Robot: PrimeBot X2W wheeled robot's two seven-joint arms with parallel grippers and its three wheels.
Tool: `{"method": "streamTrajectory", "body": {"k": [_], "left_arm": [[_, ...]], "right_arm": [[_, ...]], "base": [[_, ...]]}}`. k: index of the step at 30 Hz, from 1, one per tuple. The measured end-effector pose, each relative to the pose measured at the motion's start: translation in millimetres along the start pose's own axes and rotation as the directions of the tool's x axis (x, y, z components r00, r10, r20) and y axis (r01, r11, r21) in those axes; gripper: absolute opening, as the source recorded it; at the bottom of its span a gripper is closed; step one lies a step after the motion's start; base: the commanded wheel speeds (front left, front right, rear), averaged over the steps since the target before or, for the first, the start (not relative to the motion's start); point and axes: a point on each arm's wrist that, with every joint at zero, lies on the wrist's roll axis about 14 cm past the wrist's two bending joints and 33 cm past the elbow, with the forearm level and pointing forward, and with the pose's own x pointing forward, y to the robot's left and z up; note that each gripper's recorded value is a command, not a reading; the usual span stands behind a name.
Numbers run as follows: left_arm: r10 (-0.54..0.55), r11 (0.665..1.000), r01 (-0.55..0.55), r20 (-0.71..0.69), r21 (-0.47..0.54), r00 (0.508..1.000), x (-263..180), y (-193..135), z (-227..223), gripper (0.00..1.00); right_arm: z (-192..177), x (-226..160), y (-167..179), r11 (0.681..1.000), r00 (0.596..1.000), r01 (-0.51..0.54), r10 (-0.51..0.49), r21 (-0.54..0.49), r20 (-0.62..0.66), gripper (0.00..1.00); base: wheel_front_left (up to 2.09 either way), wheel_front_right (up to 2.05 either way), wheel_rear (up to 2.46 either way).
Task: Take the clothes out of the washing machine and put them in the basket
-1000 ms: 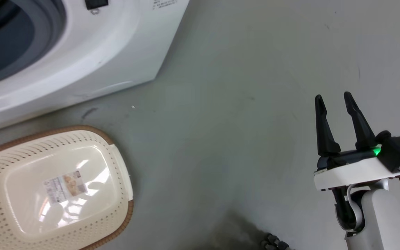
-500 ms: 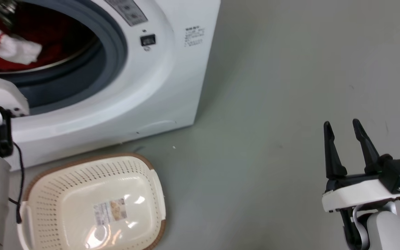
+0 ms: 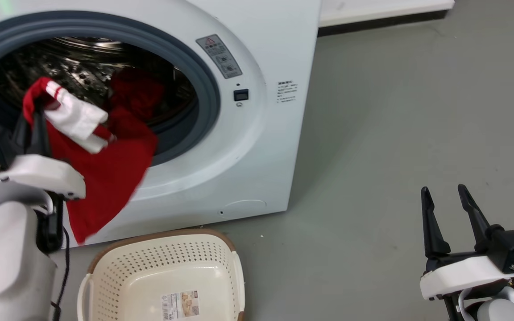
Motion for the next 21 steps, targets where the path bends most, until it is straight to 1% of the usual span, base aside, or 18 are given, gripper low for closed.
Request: {"method": "streamTrajectory", "body": {"k": [6, 12, 17, 21], "left_arm": [[0.014, 1.000, -0.013, 0.052, -0.024, 0.999, -39, 0, 14, 0.00], [0.002, 0.998, 0.002, 0.057, -0.067, 0.998, -75, -18, 14, 0.00], [-0.004, 0.995, 0.002, -0.019, -0.102, 1.000, -106, -31, -2, 0.00], [-0.003, 0.991, -0.015, -0.136, -0.131, 0.991, -124, -38, -34, 0.00]], "right_arm": [[6, 0, 13, 0.999, 0.999, -0.040, 0.040, 0.003, 0.005, 1.00], [4, 0, 23, 0.998, 0.998, -0.069, 0.069, 0.005, -0.009, 1.00], [3, 1, 26, 0.997, 0.997, -0.080, 0.080, 0.000, -0.016, 1.00], [-1, 5, 29, 0.996, 0.996, -0.089, 0.089, -0.002, -0.029, 1.00]], "base": [[0.00, 0.00, 0.00], [0.00, 0.00, 0.00], [0.00, 0.00, 0.00], [0.00, 0.00, 0.00]]}}
